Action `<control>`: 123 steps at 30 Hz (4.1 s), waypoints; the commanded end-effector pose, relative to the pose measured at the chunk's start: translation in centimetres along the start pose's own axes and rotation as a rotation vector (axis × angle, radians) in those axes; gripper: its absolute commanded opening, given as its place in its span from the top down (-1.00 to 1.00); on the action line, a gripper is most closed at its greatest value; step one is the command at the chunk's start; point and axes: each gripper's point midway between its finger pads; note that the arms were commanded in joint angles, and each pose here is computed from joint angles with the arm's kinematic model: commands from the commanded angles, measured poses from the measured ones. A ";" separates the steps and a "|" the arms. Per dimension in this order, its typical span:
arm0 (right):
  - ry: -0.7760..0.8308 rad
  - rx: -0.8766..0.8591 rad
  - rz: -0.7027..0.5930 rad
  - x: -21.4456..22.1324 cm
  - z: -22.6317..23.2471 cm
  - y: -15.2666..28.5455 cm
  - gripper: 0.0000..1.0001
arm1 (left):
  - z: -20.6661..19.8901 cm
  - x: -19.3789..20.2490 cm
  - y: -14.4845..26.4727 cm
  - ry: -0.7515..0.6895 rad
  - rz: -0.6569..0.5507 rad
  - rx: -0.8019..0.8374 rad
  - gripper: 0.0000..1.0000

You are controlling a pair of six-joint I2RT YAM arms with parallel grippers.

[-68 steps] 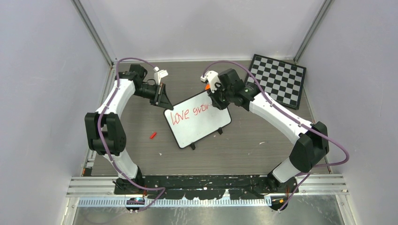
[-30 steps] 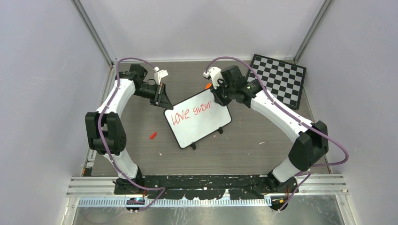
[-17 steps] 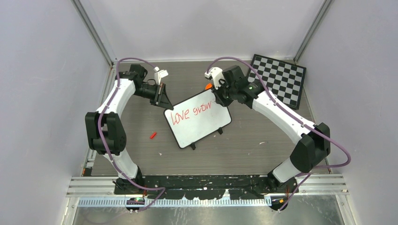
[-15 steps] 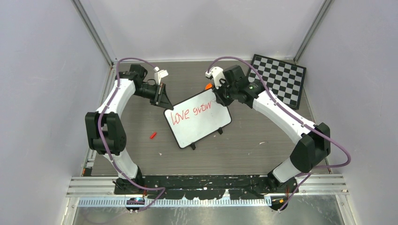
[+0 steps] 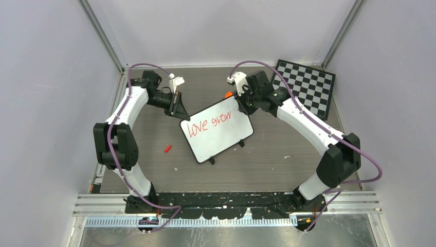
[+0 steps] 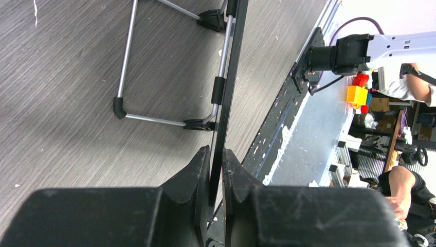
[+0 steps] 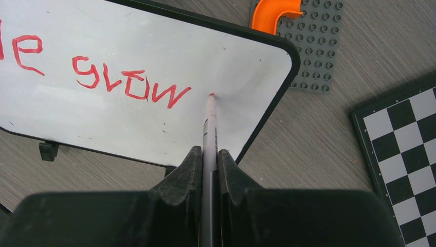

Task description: Write a sentence on the whiteboard

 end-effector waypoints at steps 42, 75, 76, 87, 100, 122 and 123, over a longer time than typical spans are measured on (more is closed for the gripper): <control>0.002 0.024 -0.014 0.1 -1.6 0.0 1.00 | 1.2 -0.6 -0.3 -0.038 0.013 -0.043 1.00; 0.011 -0.207 0.026 1.4 5.3 4.5 1.00 | 0.4 -1.2 0.6 -0.070 0.018 -0.057 0.29; 0.011 -0.224 0.038 1.8 5.7 4.7 0.99 | 0.3 -1.5 1.0 -0.076 0.005 -0.063 0.18; 0.016 -0.315 0.111 5.4 11.0 3.4 1.00 | -1.2 0.5 1.8 -0.086 0.017 -0.094 -0.16; 0.014 -0.376 -0.017 3.8 13.2 1.2 0.99 | -0.1 1.8 0.0 -0.058 0.043 -0.074 -0.15; -0.028 -0.387 -0.062 3.0 13.9 0.2 1.00 | 0.0 1.8 -1.3 -0.051 0.057 -0.031 0.53; -0.031 -0.387 -0.062 3.0 14.0 0.2 0.99 | 0.0 1.9 -1.3 -0.052 0.057 -0.030 0.56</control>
Point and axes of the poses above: each gripper's point midway between its finger pads, its own y axis back along the fingers, its own z axis along the line the jaws close on, x = y × z, and after that the axes turned 14 degrees about -y, right-handed
